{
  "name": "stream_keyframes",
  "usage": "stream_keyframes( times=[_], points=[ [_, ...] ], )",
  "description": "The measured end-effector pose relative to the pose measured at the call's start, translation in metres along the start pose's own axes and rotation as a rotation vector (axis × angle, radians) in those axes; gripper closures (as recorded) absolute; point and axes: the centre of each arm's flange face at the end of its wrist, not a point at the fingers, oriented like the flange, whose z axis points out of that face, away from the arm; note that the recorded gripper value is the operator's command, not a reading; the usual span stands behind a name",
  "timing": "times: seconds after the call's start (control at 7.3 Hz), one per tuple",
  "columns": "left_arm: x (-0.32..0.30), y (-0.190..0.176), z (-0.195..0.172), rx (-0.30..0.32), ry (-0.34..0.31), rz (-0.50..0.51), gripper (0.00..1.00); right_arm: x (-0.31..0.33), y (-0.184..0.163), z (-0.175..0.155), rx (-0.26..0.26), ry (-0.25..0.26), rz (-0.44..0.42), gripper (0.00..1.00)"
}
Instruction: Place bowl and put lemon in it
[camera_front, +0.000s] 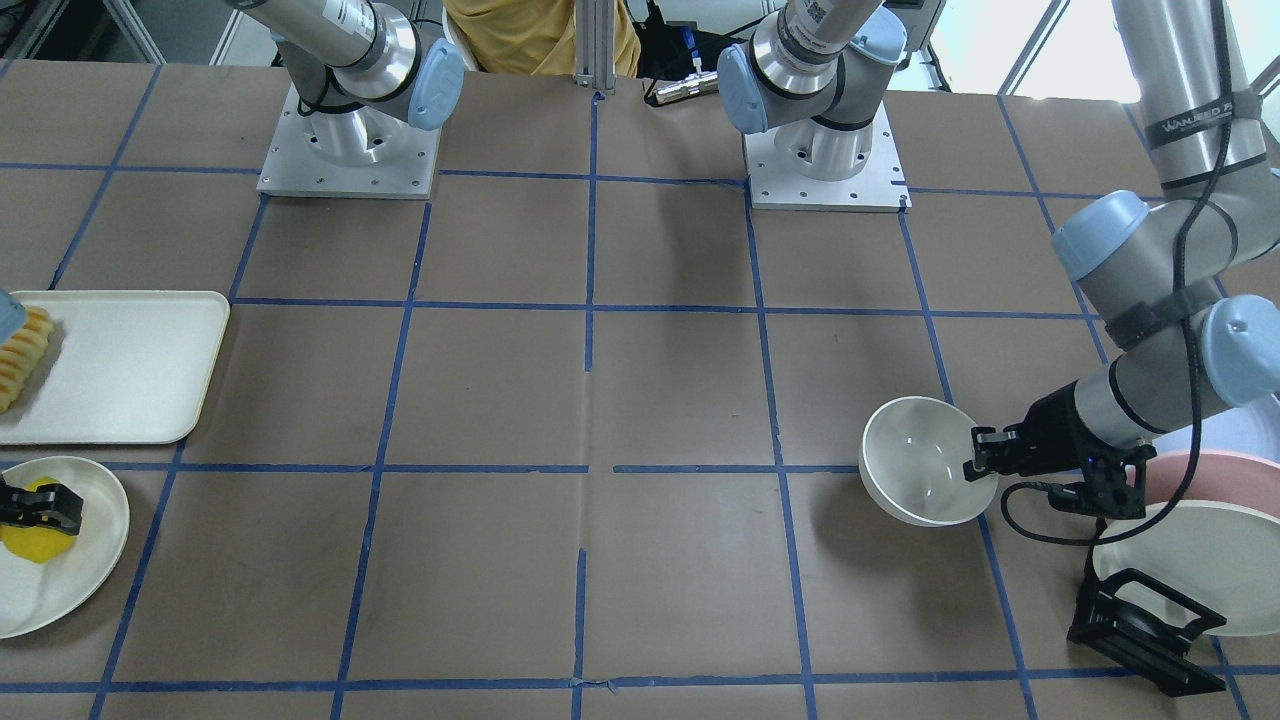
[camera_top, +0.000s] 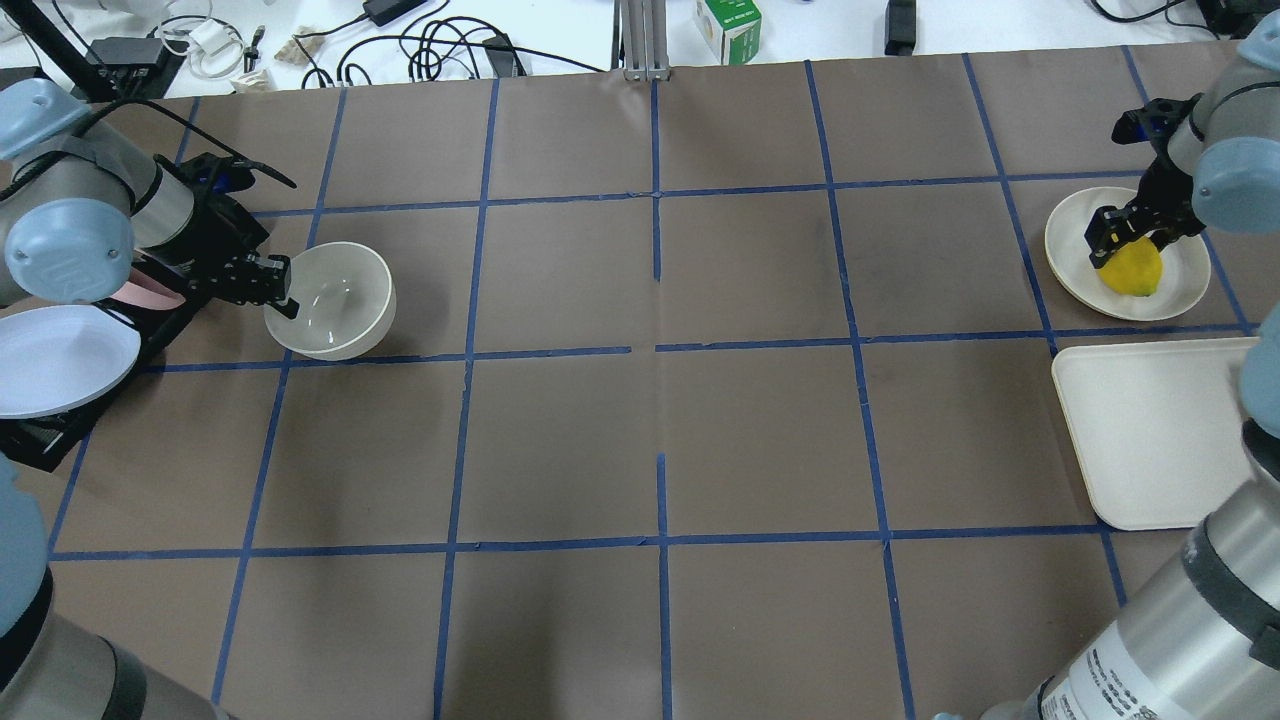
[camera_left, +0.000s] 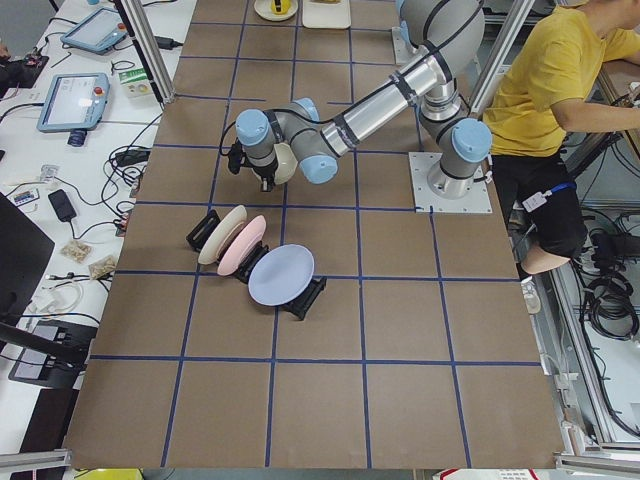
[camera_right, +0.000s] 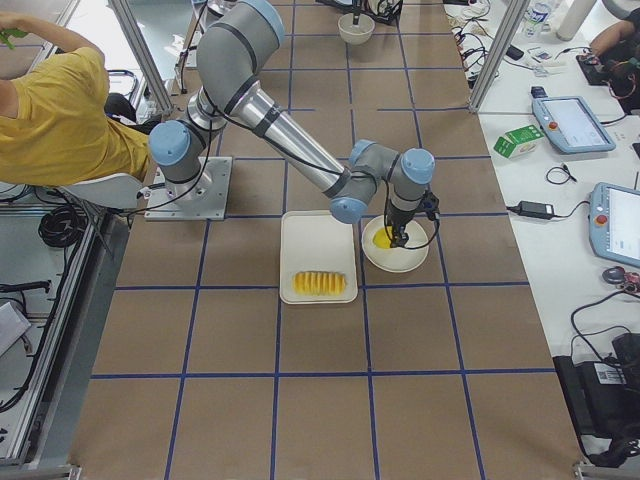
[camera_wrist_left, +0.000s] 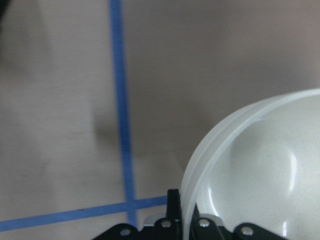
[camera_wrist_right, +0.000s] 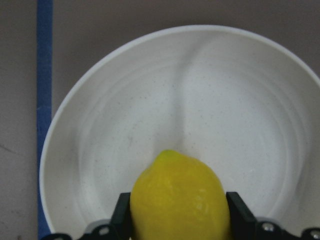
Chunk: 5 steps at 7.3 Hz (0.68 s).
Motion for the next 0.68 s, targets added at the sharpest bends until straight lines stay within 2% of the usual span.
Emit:
stream_keyframes(
  times=[0.14,0.27,0.41,0.68],
  points=[
    [0.034,0.000,-0.002,0.001,0.057,0.020,1.00,-0.002,0.005,-0.018,-0.016,0.003,0.000,1.00],
    [0.080,0.001,0.006,-0.011,0.079,0.015,1.00,-0.011,0.011,-0.044,-0.029,-0.004,0.008,1.00],
    [0.132,0.001,0.021,-0.003,0.072,-0.020,1.00,-0.030,0.017,-0.075,-0.038,-0.011,0.026,1.00],
    [0.219,-0.001,0.058,0.056,0.048,-0.079,1.00,-0.088,0.024,-0.125,-0.051,-0.015,0.074,1.00]
  ],
)
